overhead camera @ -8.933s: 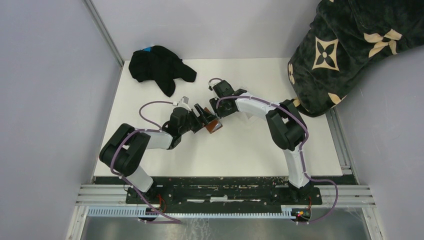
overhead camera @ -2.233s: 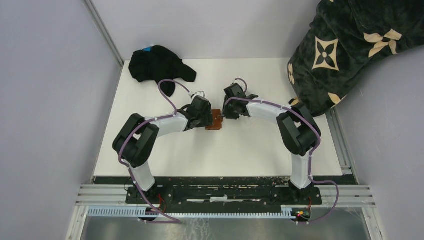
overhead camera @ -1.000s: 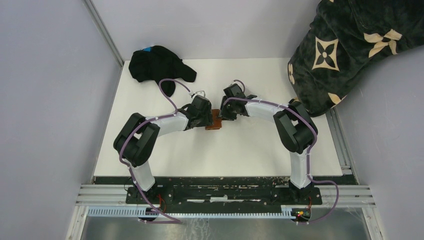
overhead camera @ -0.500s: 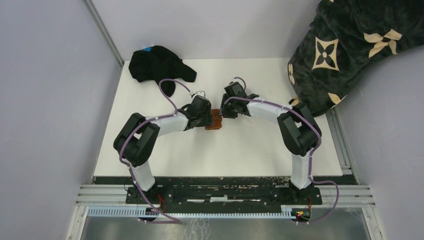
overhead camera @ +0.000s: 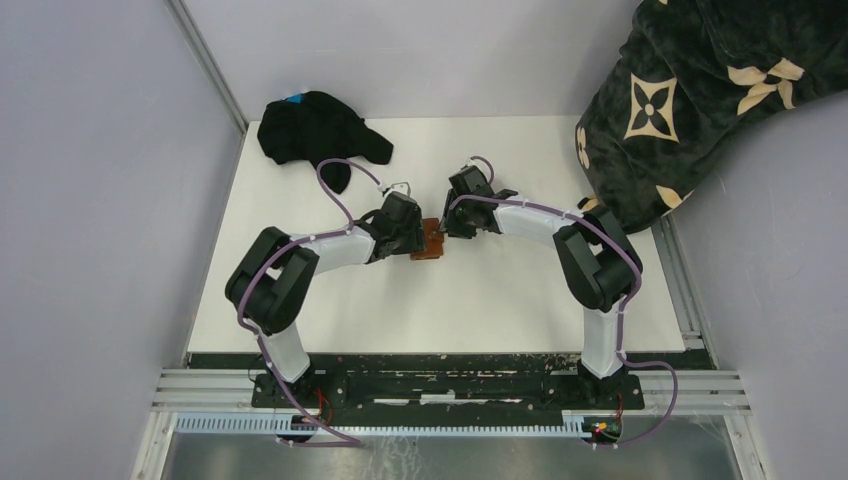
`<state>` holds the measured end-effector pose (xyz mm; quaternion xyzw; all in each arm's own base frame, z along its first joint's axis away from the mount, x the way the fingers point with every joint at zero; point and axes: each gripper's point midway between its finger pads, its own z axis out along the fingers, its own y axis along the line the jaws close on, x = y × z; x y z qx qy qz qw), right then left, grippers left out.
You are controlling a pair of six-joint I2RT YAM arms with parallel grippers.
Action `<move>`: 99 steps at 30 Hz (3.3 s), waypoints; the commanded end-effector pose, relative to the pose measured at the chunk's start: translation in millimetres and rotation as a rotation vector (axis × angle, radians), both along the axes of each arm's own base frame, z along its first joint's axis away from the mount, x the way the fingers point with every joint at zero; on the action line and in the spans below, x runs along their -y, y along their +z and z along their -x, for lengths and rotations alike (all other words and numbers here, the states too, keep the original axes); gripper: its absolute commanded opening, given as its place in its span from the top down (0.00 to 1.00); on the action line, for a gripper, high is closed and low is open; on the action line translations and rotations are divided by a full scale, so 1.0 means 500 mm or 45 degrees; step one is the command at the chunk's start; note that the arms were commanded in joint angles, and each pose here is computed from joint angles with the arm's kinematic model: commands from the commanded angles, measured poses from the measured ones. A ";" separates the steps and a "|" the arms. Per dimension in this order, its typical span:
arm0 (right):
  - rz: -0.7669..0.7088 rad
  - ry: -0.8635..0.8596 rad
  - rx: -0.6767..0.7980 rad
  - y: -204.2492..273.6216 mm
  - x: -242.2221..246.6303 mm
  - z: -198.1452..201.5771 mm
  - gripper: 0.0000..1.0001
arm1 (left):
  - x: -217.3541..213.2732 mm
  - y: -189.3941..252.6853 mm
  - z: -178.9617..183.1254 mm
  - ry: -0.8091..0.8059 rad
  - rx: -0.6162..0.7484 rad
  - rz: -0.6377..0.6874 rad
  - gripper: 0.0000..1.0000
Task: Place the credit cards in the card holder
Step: Close the card holder at the center of the board.
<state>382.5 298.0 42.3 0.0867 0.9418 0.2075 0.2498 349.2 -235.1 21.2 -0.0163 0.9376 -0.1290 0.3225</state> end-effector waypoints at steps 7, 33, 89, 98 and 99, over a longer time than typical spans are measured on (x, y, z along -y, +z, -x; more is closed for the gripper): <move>-0.008 -0.039 0.009 -0.015 -0.005 -0.018 0.60 | -0.068 -0.098 0.098 -0.063 -0.248 -0.198 0.41; -0.095 0.059 -0.060 -0.032 -0.059 -0.005 0.59 | -0.075 -0.107 0.092 -0.068 -0.256 -0.217 0.41; -0.237 -0.022 -0.089 -0.004 -0.053 -0.034 0.57 | -0.084 -0.121 0.080 -0.073 -0.284 -0.112 0.42; -0.228 -0.047 -0.080 -0.008 -0.041 -0.024 0.55 | -0.080 -0.120 0.077 -0.082 -0.284 -0.112 0.43; -0.224 -0.047 -0.065 -0.002 -0.039 -0.026 0.55 | -0.080 -0.121 0.076 -0.083 -0.284 -0.110 0.43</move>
